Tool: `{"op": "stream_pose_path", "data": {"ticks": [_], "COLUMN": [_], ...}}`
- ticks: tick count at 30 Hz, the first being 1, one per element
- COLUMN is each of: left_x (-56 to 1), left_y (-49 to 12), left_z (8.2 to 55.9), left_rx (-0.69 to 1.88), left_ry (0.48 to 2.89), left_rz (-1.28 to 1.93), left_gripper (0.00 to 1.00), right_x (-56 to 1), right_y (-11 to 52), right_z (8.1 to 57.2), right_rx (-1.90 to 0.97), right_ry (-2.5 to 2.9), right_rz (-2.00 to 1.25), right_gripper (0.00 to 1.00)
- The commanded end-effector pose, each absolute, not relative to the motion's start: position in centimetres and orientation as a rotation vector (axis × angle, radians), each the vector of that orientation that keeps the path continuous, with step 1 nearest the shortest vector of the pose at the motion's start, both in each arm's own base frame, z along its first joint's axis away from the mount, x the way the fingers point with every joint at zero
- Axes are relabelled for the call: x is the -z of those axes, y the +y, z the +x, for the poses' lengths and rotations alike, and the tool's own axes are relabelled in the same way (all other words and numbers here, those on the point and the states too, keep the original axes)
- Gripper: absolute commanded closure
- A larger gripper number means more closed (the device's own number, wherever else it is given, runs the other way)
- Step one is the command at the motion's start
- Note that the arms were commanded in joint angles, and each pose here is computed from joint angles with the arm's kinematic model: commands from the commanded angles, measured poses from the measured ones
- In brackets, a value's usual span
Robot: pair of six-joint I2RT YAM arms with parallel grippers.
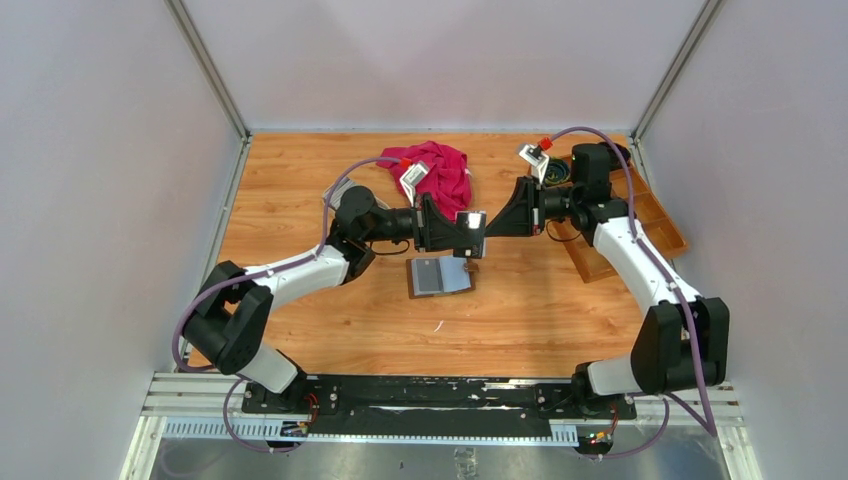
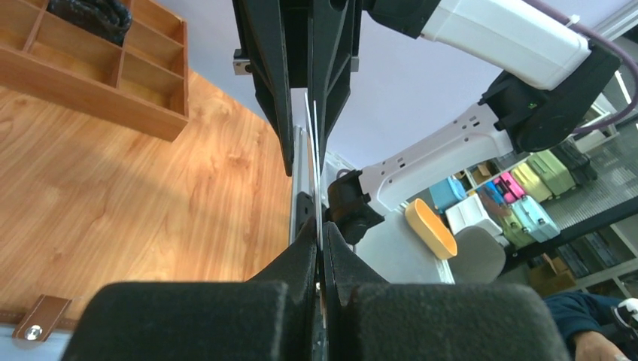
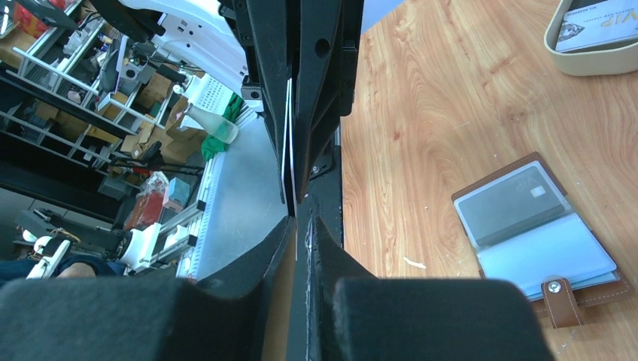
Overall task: Put the credit cards into the card holder
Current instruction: Place the credit card in the storage box.
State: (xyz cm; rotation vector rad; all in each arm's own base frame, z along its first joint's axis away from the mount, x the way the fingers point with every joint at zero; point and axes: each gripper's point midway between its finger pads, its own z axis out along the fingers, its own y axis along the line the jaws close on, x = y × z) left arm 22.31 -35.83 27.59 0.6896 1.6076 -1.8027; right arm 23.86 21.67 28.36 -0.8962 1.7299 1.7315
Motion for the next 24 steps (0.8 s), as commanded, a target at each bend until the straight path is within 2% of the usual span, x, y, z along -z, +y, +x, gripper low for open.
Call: {"op": "stream_pose_path", "data": {"ticks": [1, 9, 24], "left_x": [-27.9, -28.8, -26.8], "left_y": [-36.6, -36.4, -37.1], "left_z": [20.3, 19.8, 20.3], "left_rx": [1.824, 1.828, 1.855], "left_ry": [1.586, 1.547, 1.652], "left_rz": [0.827, 0.874, 0.853], "left_gripper": [1.00, 1.00, 1.00], "right_x": [-26.9, -26.1, -27.2], "right_y": [21.9, 22.0, 22.4], "right_z": [25.4, 25.8, 24.6], "right_rx": [-1.684, -1.696, -1.696], "right_ry": [1.780, 1.821, 1.751], "right_rz": [-0.839, -0.805, -0.890], "right_gripper": [0.84, 0.88, 0.87]}}
